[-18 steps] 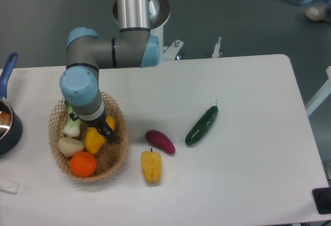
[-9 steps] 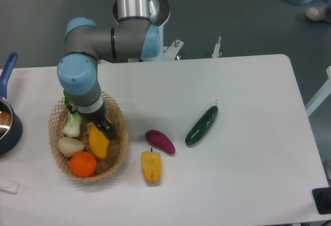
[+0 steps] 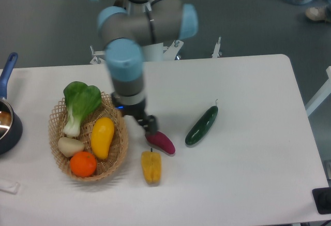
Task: Place the mango in the basket
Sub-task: 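Lift the open gripper up and away from the basket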
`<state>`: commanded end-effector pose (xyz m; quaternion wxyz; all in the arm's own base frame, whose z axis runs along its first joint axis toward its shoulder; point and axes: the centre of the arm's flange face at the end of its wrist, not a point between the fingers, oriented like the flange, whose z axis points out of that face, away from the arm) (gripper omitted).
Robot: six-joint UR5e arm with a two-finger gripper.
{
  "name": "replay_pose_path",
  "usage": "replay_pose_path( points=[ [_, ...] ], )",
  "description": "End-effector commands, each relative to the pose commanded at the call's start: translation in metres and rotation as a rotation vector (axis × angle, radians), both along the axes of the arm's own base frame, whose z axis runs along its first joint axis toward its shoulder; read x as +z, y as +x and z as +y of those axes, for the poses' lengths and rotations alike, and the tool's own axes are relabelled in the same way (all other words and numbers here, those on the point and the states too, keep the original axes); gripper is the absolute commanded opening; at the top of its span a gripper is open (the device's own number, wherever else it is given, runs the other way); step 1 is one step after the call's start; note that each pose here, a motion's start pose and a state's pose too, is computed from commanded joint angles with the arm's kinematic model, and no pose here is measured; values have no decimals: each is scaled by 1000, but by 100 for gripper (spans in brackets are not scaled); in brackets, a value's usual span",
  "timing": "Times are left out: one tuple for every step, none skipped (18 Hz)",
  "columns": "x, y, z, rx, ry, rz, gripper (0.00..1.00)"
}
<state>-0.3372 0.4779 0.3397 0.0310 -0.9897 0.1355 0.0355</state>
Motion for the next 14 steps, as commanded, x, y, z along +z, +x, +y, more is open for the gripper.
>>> replay_pose_path(
  points=[
    [4,-9,-7,-6,3,8,100],
    [8,-21,-17,-7,4,16,100],
    [8,-34,-28,-15,1,18,100],
    [12,-45,-38,-35,-1,28,100],
    [12,-58,-51,-45,-10,35,100],
    [14,-70,-62,-45,-13,42,100],
    [14,-79,-71,-36,-14,42,100],
    [14,-89,-80,-20,-14,45,100],
    [16,-100,-89,-3,-13,50,100],
    [18,-110,-97,0,-13,53,100],
    [20,-119,-104,-15,-14,61,100],
    [20,-127,-111,-30,-19,63,100],
    [21,-131,-114,-33,-20,65,100],
    [17,-135,-115,-33,-21,60,100]
  ],
)
